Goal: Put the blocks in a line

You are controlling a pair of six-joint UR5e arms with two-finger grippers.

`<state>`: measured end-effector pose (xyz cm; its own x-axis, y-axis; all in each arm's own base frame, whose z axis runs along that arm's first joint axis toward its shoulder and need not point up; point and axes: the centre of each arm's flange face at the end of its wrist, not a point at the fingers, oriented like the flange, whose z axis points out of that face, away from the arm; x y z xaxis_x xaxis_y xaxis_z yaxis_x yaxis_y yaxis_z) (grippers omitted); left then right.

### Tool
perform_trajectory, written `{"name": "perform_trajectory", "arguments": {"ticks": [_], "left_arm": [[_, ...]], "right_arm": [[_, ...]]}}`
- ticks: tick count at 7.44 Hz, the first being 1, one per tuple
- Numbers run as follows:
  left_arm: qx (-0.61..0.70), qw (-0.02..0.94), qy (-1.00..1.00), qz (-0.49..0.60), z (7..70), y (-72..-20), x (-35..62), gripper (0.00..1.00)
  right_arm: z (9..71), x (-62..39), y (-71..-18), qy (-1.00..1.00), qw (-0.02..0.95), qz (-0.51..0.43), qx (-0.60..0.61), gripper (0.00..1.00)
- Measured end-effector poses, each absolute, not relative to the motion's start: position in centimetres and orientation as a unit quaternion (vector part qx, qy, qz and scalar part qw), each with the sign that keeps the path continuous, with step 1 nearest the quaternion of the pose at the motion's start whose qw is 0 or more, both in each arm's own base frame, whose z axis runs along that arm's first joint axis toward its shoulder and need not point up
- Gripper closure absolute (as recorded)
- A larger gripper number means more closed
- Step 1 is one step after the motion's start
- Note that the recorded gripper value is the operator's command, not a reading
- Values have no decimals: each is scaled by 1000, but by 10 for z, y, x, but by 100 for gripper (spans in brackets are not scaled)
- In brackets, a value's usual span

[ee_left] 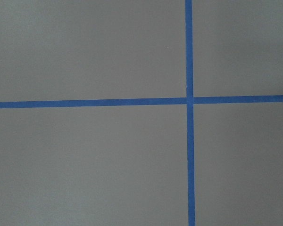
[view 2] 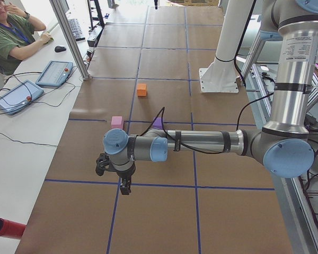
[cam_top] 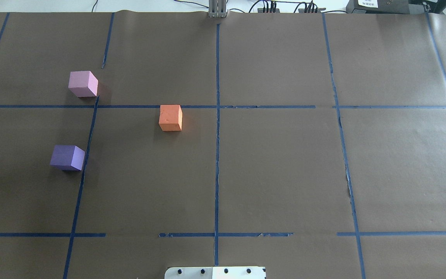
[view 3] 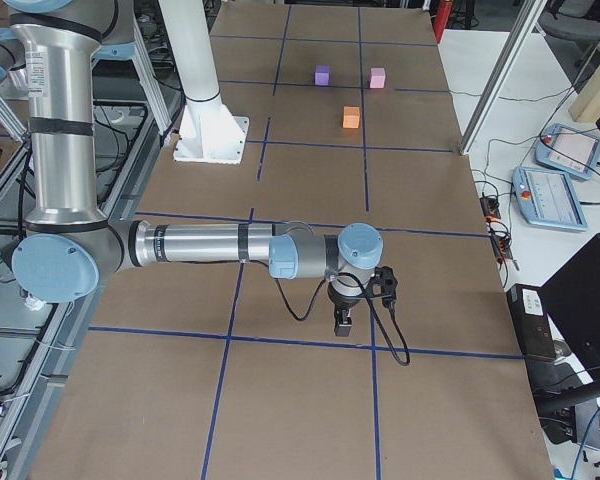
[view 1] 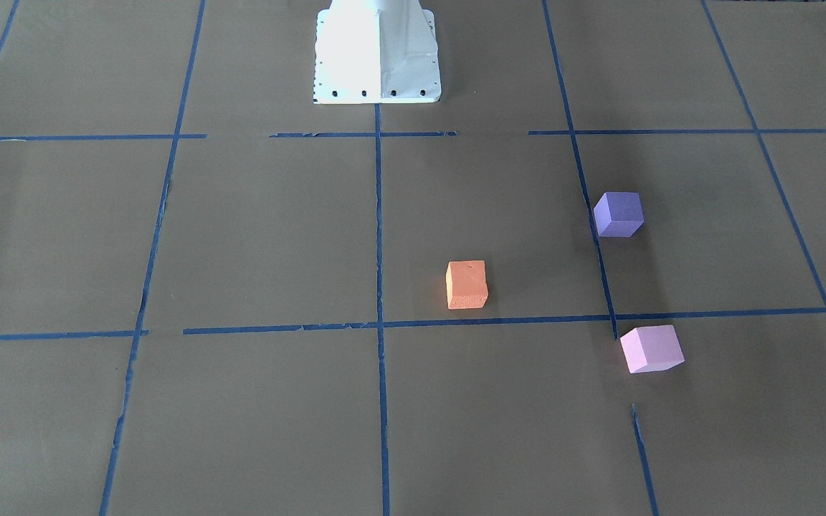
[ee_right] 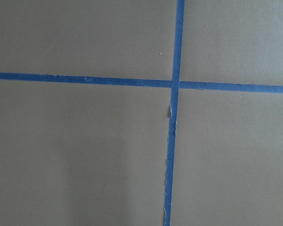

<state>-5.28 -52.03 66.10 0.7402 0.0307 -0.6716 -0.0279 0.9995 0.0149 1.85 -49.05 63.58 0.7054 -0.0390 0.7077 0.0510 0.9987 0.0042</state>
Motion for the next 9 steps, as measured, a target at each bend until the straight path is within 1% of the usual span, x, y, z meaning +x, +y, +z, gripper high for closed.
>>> {"name": "perform_trajectory", "arguments": {"ticks": [3, 4, 5, 7, 9], "left_arm": [[10, 933, 359, 17, 651, -525, -52, 0], [25, 935, 353, 23, 634, -537, -51, 0], [52, 938, 342, 33, 602, -552, -50, 0], [93, 934, 344, 35, 536, -566, -30, 0], [110, 922, 370, 27, 447, -572, 35, 0]], "right_arm": [[636, 18, -491, -383, 923, -24, -8, 0], [636, 18, -491, -383, 923, -24, -8, 0], [636, 18, -490, -383, 923, -24, -8, 0], [636, 18, -491, -383, 923, -24, -8, 0], [636, 18, -491, -383, 923, -24, -8, 0]]}}
